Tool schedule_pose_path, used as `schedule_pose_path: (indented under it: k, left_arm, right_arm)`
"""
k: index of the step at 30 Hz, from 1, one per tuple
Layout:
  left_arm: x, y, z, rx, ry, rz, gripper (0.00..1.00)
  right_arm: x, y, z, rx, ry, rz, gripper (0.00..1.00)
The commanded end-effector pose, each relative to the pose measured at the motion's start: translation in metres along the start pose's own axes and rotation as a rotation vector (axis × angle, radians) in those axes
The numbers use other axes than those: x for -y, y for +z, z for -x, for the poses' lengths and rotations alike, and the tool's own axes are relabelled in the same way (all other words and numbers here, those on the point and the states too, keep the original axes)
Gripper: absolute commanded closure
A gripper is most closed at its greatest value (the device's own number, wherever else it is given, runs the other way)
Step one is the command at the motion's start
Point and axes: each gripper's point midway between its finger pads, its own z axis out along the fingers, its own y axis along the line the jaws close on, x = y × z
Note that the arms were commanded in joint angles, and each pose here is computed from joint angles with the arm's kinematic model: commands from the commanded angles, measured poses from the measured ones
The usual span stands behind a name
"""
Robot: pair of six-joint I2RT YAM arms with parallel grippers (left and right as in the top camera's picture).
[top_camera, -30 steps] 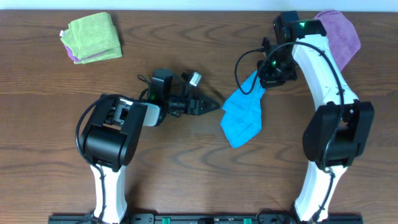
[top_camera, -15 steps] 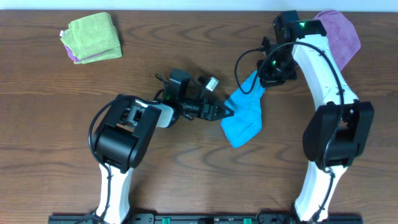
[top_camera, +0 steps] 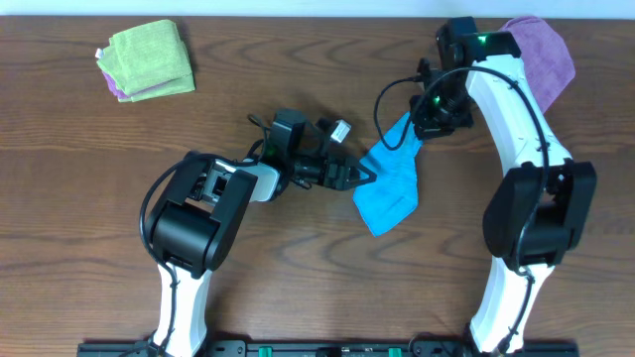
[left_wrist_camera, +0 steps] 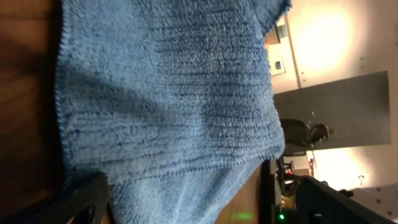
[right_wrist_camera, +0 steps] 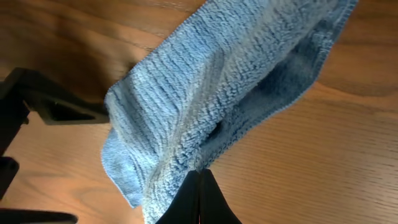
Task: Fold the cloth
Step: 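Grasp the corner with the left gripper and spread the cloth flat with both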
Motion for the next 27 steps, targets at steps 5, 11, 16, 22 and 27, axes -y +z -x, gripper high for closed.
schedule_pose_path:
  k: [5, 11, 16, 22, 27]
  left_arm:
    - [-0.042, -0.002, 0.001, 0.059, -0.018, 0.163, 0.03]
    - [-0.066, -0.006, -0.007, 0.053, -0.042, 0.287, 0.02]
    - [-0.085, -0.011, -0.009, 0.071, -0.071, 0.402, 0.04]
    - [-0.100, -0.015, -0.017, 0.054, -0.059, 0.507, 0.05]
    - [-0.112, -0.021, -0.028, 0.024, -0.079, 0.580, 0.09]
  right_arm:
    - [-0.008, -0.003, 0.000, 0.003, -0.031, 0.030, 0.99]
    - [-0.008, -0.003, 0.000, 0.004, -0.032, 0.030, 0.98]
    - [-0.008, -0.003, 0.000, 0.004, -0.032, 0.030, 0.98]
    - [-0.008, -0.003, 0.001, 0.008, -0.033, 0.030, 0.98]
    - [-0.007, -0.003, 0.001, 0.009, -0.033, 0.026, 0.99]
